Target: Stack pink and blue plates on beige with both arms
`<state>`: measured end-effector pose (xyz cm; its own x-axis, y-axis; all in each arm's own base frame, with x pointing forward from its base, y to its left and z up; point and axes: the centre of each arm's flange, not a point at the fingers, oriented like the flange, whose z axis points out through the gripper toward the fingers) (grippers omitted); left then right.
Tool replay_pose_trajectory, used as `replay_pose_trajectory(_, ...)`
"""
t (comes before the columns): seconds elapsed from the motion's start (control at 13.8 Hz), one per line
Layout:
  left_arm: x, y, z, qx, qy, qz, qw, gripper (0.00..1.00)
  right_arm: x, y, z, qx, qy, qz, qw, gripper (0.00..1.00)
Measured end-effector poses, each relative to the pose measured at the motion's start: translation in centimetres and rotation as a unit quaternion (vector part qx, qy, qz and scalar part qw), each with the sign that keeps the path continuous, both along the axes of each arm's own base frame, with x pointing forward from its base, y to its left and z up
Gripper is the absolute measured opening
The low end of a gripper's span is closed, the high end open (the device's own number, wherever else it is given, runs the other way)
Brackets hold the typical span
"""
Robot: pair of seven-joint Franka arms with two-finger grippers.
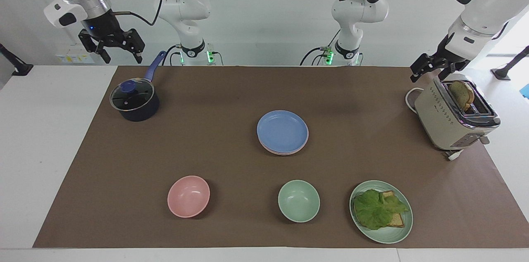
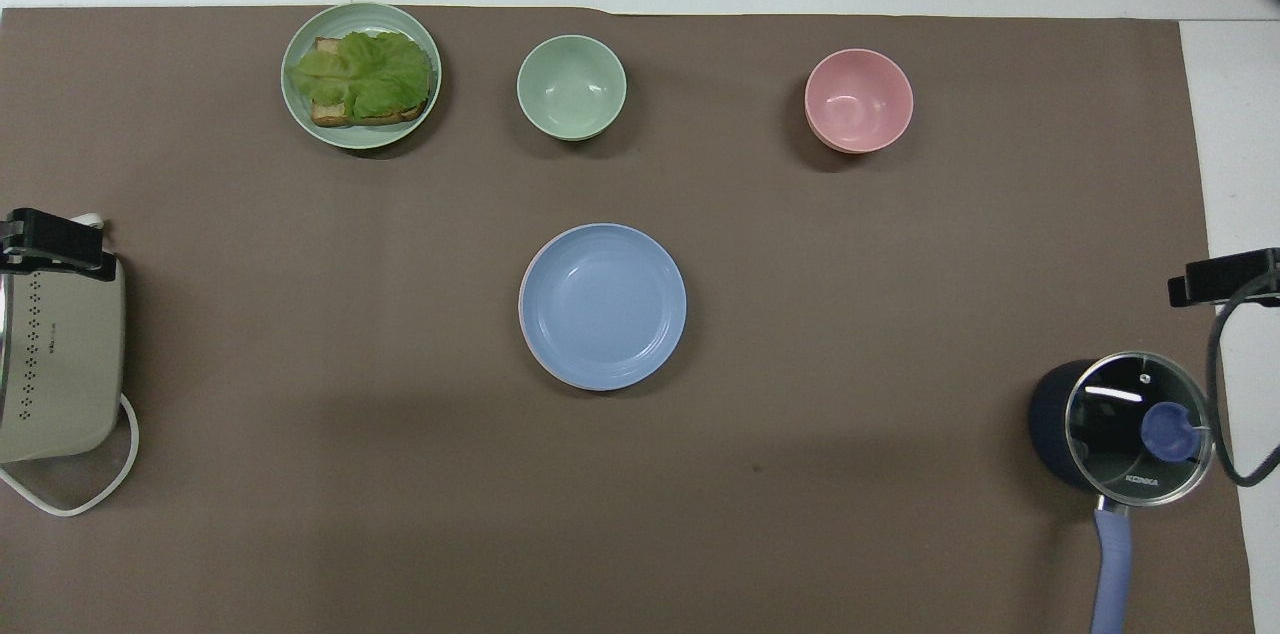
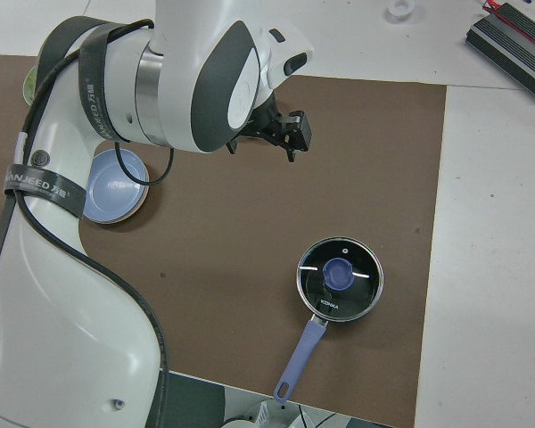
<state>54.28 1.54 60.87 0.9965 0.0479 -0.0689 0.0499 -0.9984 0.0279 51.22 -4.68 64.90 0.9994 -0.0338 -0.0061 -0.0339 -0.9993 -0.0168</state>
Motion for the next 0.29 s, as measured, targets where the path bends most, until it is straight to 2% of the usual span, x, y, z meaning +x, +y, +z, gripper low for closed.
replay_pose_trajectory(0.29, 0.0, 0.0, 0.0, 0.0, 0.0, 0.0, 1.0, 1.0, 0.0, 0.07, -0.01, 0.0, 0.0, -0.001, 1.0, 1.0)
